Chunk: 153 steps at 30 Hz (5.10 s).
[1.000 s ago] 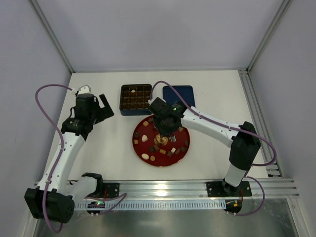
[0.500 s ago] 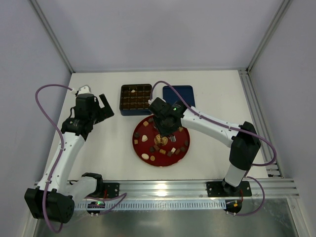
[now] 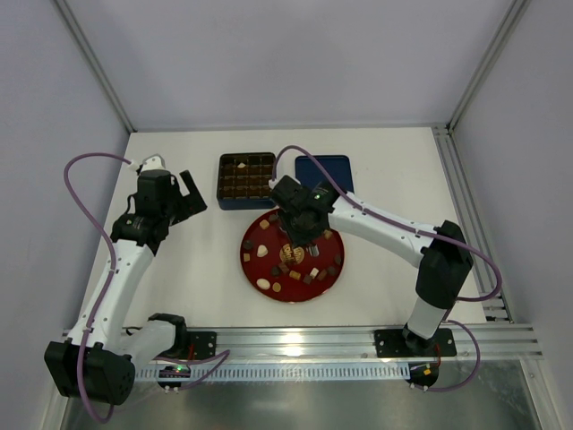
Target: Pack the chocolate
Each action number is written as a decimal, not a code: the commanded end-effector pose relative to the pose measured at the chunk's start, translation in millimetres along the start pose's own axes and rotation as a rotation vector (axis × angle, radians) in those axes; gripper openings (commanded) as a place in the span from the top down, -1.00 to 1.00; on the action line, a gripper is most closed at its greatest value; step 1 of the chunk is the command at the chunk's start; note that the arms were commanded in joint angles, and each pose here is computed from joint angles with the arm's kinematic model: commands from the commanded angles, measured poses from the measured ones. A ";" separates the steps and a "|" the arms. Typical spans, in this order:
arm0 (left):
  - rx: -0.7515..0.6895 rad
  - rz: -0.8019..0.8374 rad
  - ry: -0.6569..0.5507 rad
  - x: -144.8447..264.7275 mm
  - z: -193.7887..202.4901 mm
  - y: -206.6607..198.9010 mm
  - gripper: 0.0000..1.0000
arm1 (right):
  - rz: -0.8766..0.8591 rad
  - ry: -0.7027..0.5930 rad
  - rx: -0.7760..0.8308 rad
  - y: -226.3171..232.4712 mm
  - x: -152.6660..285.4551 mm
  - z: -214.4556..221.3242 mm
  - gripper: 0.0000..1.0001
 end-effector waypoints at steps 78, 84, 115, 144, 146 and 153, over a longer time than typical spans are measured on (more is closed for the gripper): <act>0.003 -0.002 -0.012 -4.5 -3.1 -0.8 -1.00 | 0.066 -0.432 -0.083 -67.6 -71.1 -166.0 0.35; 0.003 0.001 -0.010 -4.5 -3.1 -1.5 -1.00 | 0.069 -0.440 -0.083 -68.0 -69.6 -166.3 0.35; 0.003 -0.007 -0.010 -5.3 -3.0 -0.3 -0.99 | 0.126 -0.585 -0.091 -80.1 2.7 -183.2 0.11; 0.006 -0.002 -0.002 -6.3 -1.7 -0.2 -0.99 | -0.099 -0.121 -0.108 -41.5 126.1 80.5 0.13; 0.006 -0.001 -0.001 -6.6 -2.2 -0.8 -1.00 | -0.105 -0.089 -0.092 -39.0 126.9 91.1 0.13; 0.006 -0.002 -0.002 -6.2 -1.5 0.1 -0.99 | -0.154 -0.030 -0.048 -28.4 119.8 108.8 0.10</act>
Point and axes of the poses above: each gripper's point midway between its finger pads, its own x axis back along the fingers, its own y axis along the line the jaws close on, z = x × y, the point moved 10 cm from there along x, back along the fingers, and after that the axes turned 15 degrees about x, right-handed, at the moved point
